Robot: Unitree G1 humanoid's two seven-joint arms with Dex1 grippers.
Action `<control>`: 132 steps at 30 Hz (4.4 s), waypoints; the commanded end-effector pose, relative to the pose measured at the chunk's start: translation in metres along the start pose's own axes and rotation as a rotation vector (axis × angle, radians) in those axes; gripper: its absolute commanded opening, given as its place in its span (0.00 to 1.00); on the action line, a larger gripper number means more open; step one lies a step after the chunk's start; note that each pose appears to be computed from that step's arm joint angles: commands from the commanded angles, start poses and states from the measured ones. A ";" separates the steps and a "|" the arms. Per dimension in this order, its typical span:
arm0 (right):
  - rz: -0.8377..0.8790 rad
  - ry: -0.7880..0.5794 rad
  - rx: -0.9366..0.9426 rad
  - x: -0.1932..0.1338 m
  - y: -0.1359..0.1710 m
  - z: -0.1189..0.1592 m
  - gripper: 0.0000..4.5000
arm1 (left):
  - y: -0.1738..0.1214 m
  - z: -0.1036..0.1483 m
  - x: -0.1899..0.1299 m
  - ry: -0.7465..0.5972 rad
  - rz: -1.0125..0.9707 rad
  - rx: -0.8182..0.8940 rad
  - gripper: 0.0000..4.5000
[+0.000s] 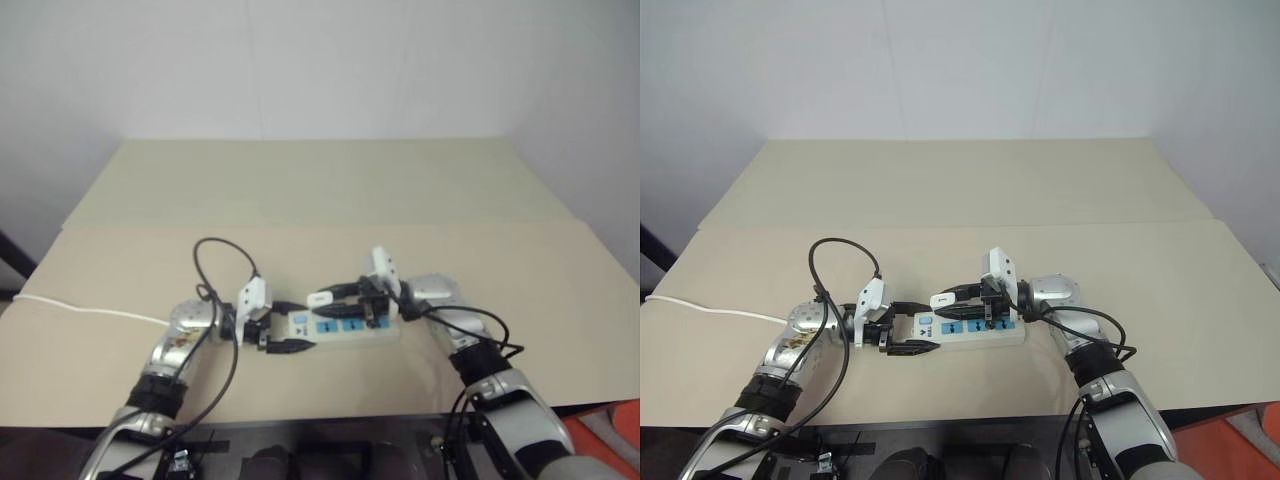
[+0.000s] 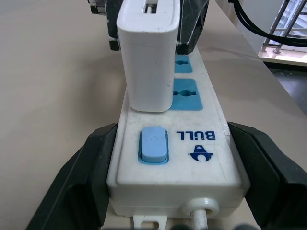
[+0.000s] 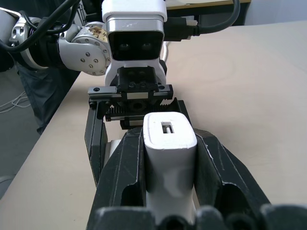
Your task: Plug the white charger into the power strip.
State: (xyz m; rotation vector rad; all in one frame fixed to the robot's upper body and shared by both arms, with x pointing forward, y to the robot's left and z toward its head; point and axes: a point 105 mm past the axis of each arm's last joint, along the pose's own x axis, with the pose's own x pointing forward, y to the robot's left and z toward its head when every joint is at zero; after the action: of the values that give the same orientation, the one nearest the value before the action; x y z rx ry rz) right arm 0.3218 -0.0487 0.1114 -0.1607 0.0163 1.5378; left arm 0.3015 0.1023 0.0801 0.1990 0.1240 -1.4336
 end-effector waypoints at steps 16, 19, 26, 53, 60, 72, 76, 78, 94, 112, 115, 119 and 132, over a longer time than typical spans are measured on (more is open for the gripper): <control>-0.221 0.345 0.419 -0.053 0.018 -0.120 0.24 | -0.002 0.018 -0.006 -0.018 -0.044 0.078 0.73; -0.227 0.334 0.438 -0.055 0.019 -0.123 0.24 | -0.001 0.018 -0.006 -0.018 -0.043 0.079 0.73; -0.269 0.309 0.447 -0.060 0.023 -0.132 0.24 | 0.000 0.020 -0.006 -0.019 -0.041 0.082 0.73; -0.102 0.116 0.212 -0.054 0.021 -0.065 1.00 | 0.002 0.021 -0.007 -0.017 -0.032 0.095 0.73; -0.098 0.081 0.185 -0.043 0.017 -0.037 1.00 | 0.006 0.022 -0.004 -0.031 -0.001 0.123 0.73; -0.155 -0.074 0.026 -0.042 0.010 0.024 1.00 | 0.002 0.019 -0.003 -0.029 -0.012 0.092 0.73; -0.167 -0.099 -0.005 -0.037 0.007 0.038 1.00 | 0.002 0.019 -0.002 -0.018 -0.019 0.097 0.73; -0.172 -0.101 -0.012 -0.035 0.006 0.041 1.00 | 0.001 0.019 -0.002 -0.011 -0.022 0.106 0.73; -0.119 -0.050 0.007 -0.023 0.004 0.040 1.00 | 0.001 0.020 0.000 -0.017 -0.016 0.120 0.73; -0.070 -0.048 0.049 -0.011 0.003 0.036 0.25 | -0.001 0.018 0.001 -0.015 -0.024 0.120 0.73; -0.070 -0.074 -0.007 -0.013 0.008 0.037 0.25 | 0.000 0.017 0.001 -0.014 -0.023 0.119 0.73; -0.056 -0.107 -0.074 -0.014 0.013 0.035 0.25 | 0.000 0.017 0.001 -0.013 -0.026 0.118 0.73; 0.000 -0.011 -0.067 -0.004 0.011 0.006 0.25 | -0.002 0.020 0.001 -0.018 -0.051 0.119 0.73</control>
State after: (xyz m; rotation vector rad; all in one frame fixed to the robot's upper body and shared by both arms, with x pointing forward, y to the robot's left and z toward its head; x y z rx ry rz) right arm 0.3124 -0.0569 0.1267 -0.1707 -0.0873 1.5121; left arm 0.3011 0.1041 0.0903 0.2618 0.0739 -1.4573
